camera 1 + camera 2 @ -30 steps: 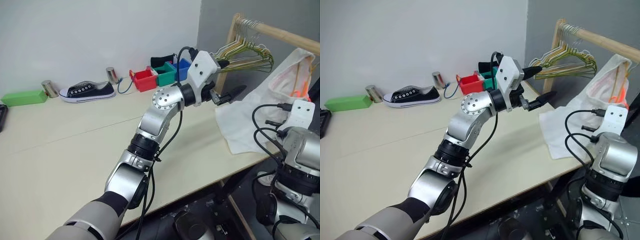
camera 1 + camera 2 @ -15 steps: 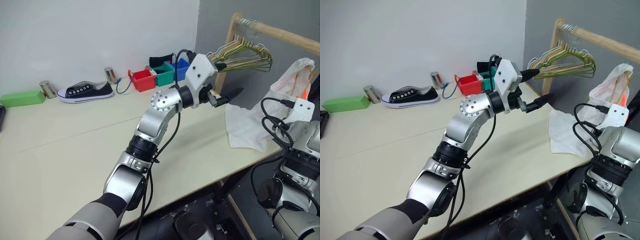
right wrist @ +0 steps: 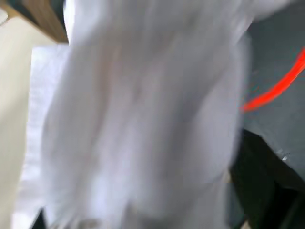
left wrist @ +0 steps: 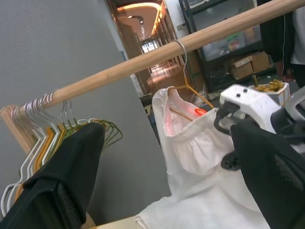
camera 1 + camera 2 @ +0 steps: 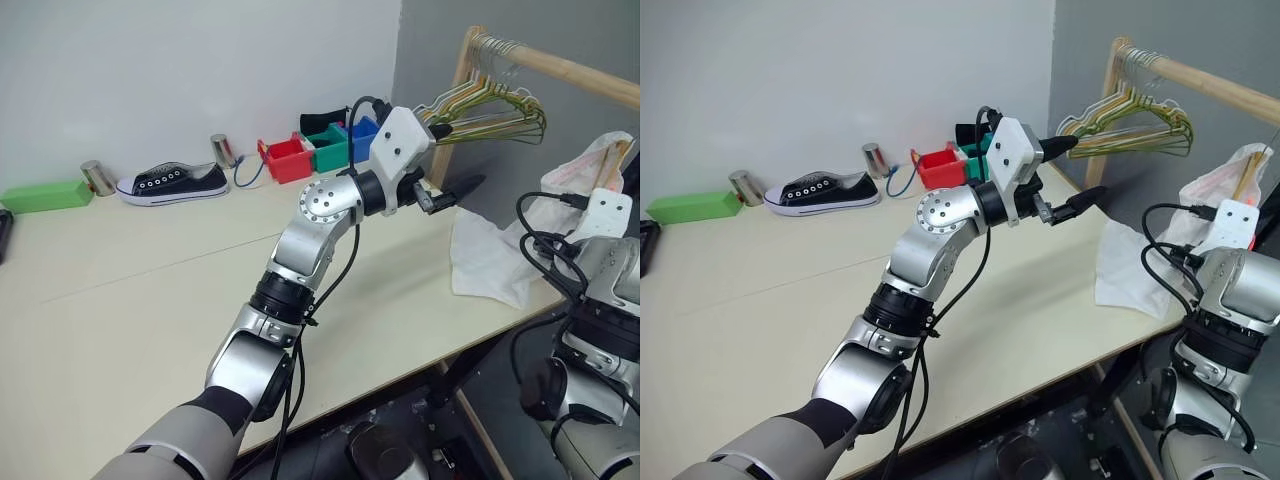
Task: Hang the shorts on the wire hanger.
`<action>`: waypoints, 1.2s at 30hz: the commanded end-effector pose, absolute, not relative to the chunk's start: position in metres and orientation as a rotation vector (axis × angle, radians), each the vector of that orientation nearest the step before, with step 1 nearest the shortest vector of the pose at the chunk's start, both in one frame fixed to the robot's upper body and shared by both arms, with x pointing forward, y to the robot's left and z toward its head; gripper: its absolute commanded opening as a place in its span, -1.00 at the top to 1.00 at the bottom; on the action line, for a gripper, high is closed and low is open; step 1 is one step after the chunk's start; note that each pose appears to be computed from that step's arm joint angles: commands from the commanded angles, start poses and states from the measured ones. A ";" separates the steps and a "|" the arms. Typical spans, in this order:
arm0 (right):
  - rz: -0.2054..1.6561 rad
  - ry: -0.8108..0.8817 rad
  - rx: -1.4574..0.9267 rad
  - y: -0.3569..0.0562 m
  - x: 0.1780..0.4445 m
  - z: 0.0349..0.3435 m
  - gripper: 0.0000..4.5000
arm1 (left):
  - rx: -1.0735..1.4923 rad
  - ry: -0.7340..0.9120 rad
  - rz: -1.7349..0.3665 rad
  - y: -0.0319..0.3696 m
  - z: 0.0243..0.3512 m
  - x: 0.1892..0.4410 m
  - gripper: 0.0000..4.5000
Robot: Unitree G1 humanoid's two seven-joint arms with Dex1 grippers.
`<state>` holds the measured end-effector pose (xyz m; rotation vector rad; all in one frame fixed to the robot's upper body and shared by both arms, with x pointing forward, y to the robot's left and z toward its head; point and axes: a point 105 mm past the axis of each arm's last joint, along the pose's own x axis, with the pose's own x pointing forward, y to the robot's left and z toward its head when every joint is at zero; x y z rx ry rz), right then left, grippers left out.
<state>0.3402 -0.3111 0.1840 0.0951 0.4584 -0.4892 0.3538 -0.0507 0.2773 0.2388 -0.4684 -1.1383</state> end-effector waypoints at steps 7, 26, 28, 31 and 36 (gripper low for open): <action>-0.487 0.180 -0.149 -0.275 0.325 0.271 -1.00 | 0.248 -0.516 -1.128 -0.039 0.288 0.351 -1.00; 0.116 -0.045 -0.282 -0.125 0.399 0.228 -1.00 | 0.137 -0.104 -0.345 0.154 0.193 0.377 -1.00; 0.173 -0.022 -0.232 -0.112 0.401 0.210 -1.00 | 0.123 -0.066 -0.256 0.166 0.176 0.364 -1.00; 0.182 0.021 -0.194 -0.108 0.401 0.184 -1.00 | 0.094 -0.027 -0.140 0.179 0.158 0.349 -1.00; 0.141 0.082 -0.195 -0.118 0.395 0.150 -1.00 | 0.026 0.031 -0.001 0.197 0.130 0.331 -1.00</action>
